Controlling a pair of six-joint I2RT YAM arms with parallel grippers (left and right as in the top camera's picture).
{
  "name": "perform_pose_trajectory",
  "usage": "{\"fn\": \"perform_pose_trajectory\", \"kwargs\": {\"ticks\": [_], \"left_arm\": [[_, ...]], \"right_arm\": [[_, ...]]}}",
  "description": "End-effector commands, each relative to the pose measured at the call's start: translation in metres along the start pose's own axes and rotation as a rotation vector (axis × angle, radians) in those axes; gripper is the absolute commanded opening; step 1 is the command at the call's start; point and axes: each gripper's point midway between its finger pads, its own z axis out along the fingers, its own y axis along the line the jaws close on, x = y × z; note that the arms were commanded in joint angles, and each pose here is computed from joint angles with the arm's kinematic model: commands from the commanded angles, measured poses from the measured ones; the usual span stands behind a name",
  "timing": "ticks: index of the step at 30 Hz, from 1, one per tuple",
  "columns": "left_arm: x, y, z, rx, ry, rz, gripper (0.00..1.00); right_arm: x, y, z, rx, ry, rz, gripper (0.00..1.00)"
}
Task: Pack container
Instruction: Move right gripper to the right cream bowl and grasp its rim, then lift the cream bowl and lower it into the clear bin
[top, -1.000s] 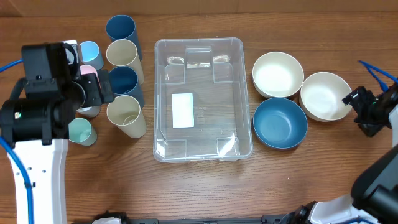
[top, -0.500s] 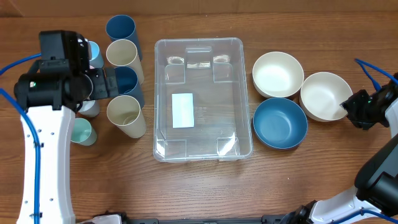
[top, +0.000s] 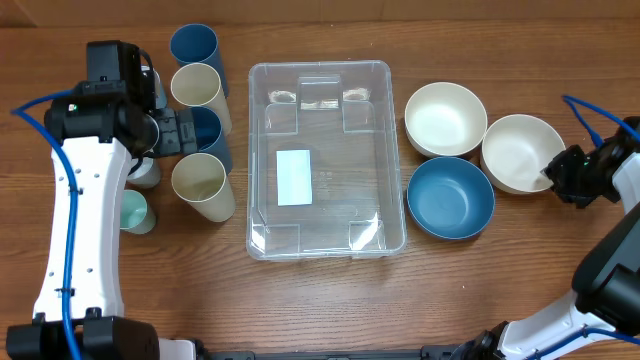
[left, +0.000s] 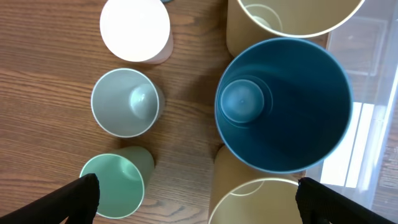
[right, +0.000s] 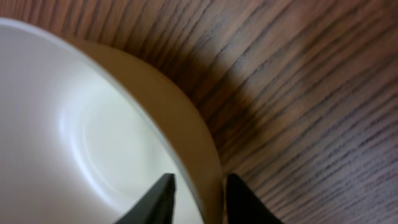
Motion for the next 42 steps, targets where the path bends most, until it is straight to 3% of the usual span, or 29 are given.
{"fn": "perform_pose_trajectory", "kwargs": {"ticks": [1, 3, 13, 18, 23, 27, 32, 38, 42], "left_arm": [[-0.006, 0.002, 0.002, -0.006, -0.004, 0.014, 1.0], [-0.006, 0.001, 0.004, -0.007, 0.001, 0.014, 1.0], [-0.006, 0.001, 0.006, -0.007, 0.006, 0.015, 1.0], [-0.006, 0.001, 0.006, -0.007, 0.006, 0.015, 1.0], [-0.006, 0.001, 0.006, -0.007, 0.006, 0.015, 1.0], [-0.006, 0.001, 0.006, -0.007, 0.006, 0.015, 1.0], [-0.006, 0.001, 0.006, -0.007, 0.006, 0.015, 1.0], [-0.006, 0.001, 0.006, -0.007, 0.006, 0.015, 1.0], [-0.006, 0.001, 0.006, -0.007, 0.006, 0.015, 1.0]], "right_arm": [[-0.005, 0.004, 0.003, -0.009, -0.006, -0.011, 0.16], [-0.005, 0.004, 0.004, -0.008, -0.004, -0.01, 0.04], [-0.016, 0.01, -0.014, -0.027, -0.058, -0.018, 0.04], [-0.03, 0.038, -0.069, -0.078, -0.154, -0.057, 0.04], [-0.022, 0.097, -0.152, -0.206, -0.287, -0.147, 0.04], [0.018, 0.154, -0.203, -0.306, -0.343, -0.32, 0.04], [0.116, 0.232, -0.229, -0.46, -0.304, -0.664, 0.04], [0.206, 0.289, -0.208, -0.493, -0.241, -0.913, 0.04], [0.231, 0.309, -0.169, -0.396, -0.254, -0.994, 0.04]]}}
